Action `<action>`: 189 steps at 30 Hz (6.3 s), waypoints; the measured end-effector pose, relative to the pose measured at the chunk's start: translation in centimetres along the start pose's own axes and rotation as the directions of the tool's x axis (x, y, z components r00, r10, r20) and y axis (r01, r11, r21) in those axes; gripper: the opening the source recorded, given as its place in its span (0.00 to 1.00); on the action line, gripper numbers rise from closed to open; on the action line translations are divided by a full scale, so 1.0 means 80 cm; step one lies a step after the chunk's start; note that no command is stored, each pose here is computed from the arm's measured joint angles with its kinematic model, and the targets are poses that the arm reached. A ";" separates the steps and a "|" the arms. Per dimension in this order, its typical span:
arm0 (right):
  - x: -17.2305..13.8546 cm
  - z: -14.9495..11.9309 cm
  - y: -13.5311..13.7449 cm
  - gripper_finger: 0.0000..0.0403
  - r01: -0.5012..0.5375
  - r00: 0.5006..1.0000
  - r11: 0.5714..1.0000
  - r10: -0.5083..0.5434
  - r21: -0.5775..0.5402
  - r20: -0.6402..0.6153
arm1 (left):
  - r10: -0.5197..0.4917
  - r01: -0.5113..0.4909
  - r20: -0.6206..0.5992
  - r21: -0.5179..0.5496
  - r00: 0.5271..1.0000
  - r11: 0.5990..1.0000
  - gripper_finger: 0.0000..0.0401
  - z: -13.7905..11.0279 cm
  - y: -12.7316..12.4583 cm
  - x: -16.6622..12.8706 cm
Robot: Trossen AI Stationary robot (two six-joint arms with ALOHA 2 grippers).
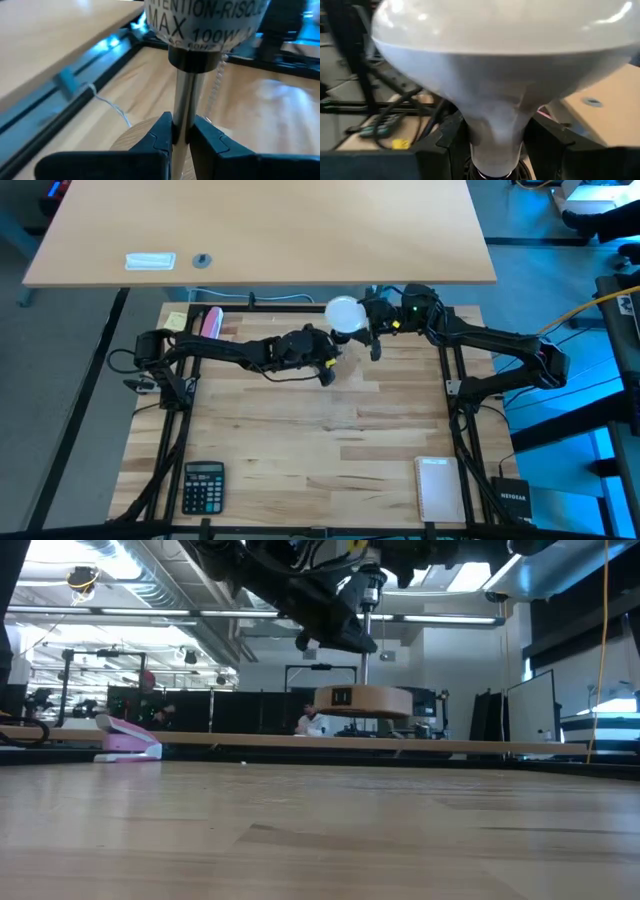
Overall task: Screw lightbulb
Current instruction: Insert the white lightbulb into the lamp
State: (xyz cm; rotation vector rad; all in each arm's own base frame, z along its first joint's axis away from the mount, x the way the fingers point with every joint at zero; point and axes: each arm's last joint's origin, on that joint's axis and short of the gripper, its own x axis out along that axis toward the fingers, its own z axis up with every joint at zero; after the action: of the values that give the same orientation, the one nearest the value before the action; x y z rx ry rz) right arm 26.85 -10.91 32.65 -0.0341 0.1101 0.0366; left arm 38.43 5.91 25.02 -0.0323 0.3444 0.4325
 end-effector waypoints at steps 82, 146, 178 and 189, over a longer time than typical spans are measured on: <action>0.006 -0.054 0.062 0.54 0.168 0.902 0.986 -0.162 -0.020 -0.399 | -0.058 0.058 -0.052 -0.005 0.997 0.998 0.07 -0.117 -0.034 -0.039; -0.035 -0.032 0.069 0.54 0.206 0.885 0.973 -0.231 -0.105 -0.403 | 0.247 -0.518 -0.744 -0.152 0.621 0.842 0.57 -0.067 0.169 -0.144; -0.029 -0.045 0.067 0.54 0.192 0.849 0.969 -0.243 -0.155 -0.469 | 0.056 -0.529 -0.998 0.044 0.006 0.848 0.49 -0.186 0.260 -0.104; -0.039 -0.040 0.070 0.54 0.193 0.849 0.969 -0.244 -0.155 -0.468 | 0.104 -0.368 -0.994 0.087 0.025 0.926 0.30 -0.171 0.213 -0.095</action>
State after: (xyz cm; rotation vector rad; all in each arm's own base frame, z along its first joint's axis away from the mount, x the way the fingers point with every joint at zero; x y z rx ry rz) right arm 23.17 -5.54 29.63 -0.1594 0.6098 -0.1982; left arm 20.46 16.90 15.39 -0.5290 1.8018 0.7571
